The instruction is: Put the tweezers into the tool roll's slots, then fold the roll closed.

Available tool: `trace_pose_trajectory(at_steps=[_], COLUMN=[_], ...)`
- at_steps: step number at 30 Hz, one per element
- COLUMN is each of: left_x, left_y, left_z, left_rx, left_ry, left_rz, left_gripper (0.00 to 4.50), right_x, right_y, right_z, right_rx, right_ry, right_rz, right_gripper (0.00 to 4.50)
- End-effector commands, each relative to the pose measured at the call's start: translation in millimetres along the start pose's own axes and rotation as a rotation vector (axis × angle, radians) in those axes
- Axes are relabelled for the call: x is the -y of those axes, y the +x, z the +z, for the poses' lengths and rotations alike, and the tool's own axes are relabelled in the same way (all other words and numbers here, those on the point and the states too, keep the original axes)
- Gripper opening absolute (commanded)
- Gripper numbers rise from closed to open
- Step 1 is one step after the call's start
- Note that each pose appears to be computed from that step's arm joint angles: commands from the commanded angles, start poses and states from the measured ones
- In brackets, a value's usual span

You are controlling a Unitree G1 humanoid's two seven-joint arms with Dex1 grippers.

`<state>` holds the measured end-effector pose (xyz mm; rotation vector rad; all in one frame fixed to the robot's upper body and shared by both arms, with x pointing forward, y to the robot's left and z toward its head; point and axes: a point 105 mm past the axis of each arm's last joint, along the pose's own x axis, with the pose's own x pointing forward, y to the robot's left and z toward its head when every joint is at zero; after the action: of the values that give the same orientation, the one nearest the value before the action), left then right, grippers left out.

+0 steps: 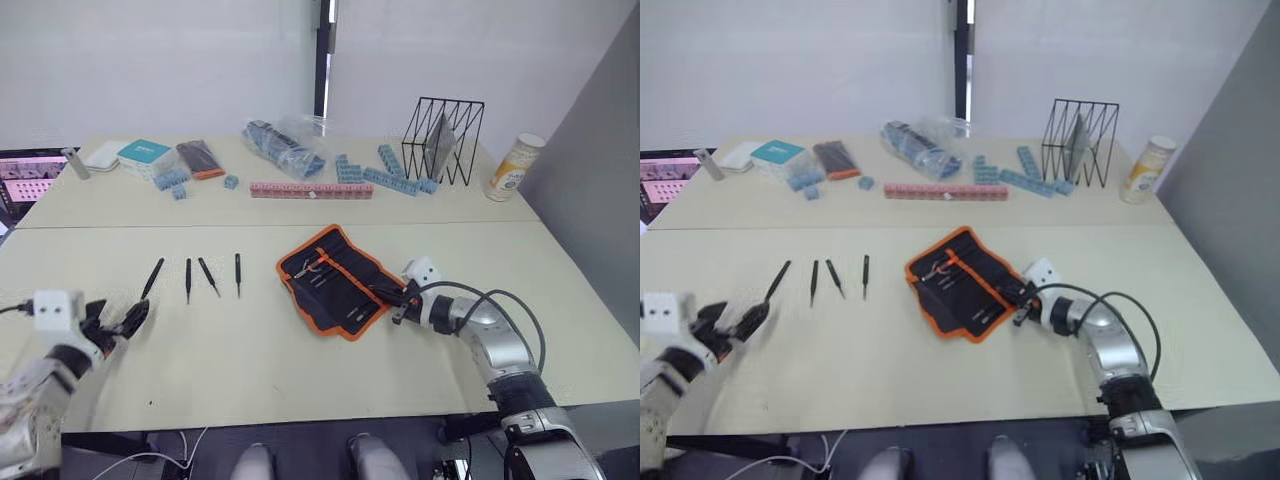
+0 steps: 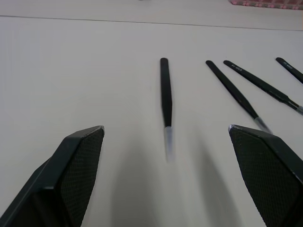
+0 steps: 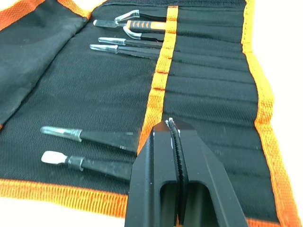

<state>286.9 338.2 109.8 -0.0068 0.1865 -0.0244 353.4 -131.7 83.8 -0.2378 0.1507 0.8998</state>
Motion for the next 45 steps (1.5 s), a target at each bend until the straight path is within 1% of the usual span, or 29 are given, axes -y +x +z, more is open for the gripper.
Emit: trace_pose_trajectory(at_steps=[1,3,5,8,12,15,16,18,26,31,35,37,38,39,45], left_x=[3.3,2.2,0.3,2.0,5.6,4.8,4.7,6.9,8.0,6.2,6.3,13.3,22.7,31.2,85.0], left_y=[10.1,16.2,19.6,24.5,33.0,37.2,37.8,38.9,44.4,47.2,48.2,48.2,45.9,44.3,40.0], left_z=[3.0,0.3,-0.1,0.5,-5.2,-8.9,-9.0,-7.3,0.7,8.9,20.1,34.1,44.9,51.8,74.6], left_rx=[-0.064,-0.109,-0.132,-0.153,-0.189,-0.197,-0.194,-0.186,-0.131,-0.106,-0.074,-0.018,0.031,0.05,0.05], left_ry=[0.016,0.027,0.027,0.026,0.015,0.0,-0.009,-0.002,0.004,0.01,0.019,0.004,0.01,0.015,0.082], left_rz=[0.025,0.049,0.073,0.072,0.045,0.047,0.047,0.033,0.003,0.003,-0.003,-0.043,-0.101,-0.147,-0.399], left_gripper=[4.47,4.47,4.47,4.47,4.47,3.69,3.31,2.77,0.04,0.01,0.01,0.01,0.01,0.01,0.01], right_x=[-5.5,-6.9,-8.0,-8.0,-8.2,-7.9,-7.8,-5.9,-4.0,-5.2,-5.3,-3.2,-2.2,-1.9,-7.6], right_y=[-3.6,-4.2,-4.4,-5.4,-5.1,-4.8,-4.9,-5.7,-9.5,-9.4,-8.2,-7.8,-7.8,-7.6,-4.8], right_z=[-8.5,-8.3,-7.8,-7.4,-5.1,0.3,1.6,9.7,45.5,51.6,43.4,39.1,37.4,35.9,22.5], right_rx=[-0.04,-0.041,-0.042,-0.045,-0.044,-0.029,-0.025,0.0,0.107,0.121,0.095,0.09,0.09,0.089,0.071], right_ry=[0.016,0.017,0.018,0.02,0.015,0.005,0.002,-0.009,-0.049,-0.05,-0.036,-0.009,0.001,0.005,0.031], right_rz=[0.009,0.007,0.006,0.005,0.006,0.004,0.004,-0.003,-0.016,-0.015,-0.037,-0.062,-0.074,-0.077,-0.073], right_gripper=[0.0,0.0,0.0,0.0,0.0,0.0,0.0,0.0,0.0,0.0,0.0,0.0,0.0,0.0,0.0])
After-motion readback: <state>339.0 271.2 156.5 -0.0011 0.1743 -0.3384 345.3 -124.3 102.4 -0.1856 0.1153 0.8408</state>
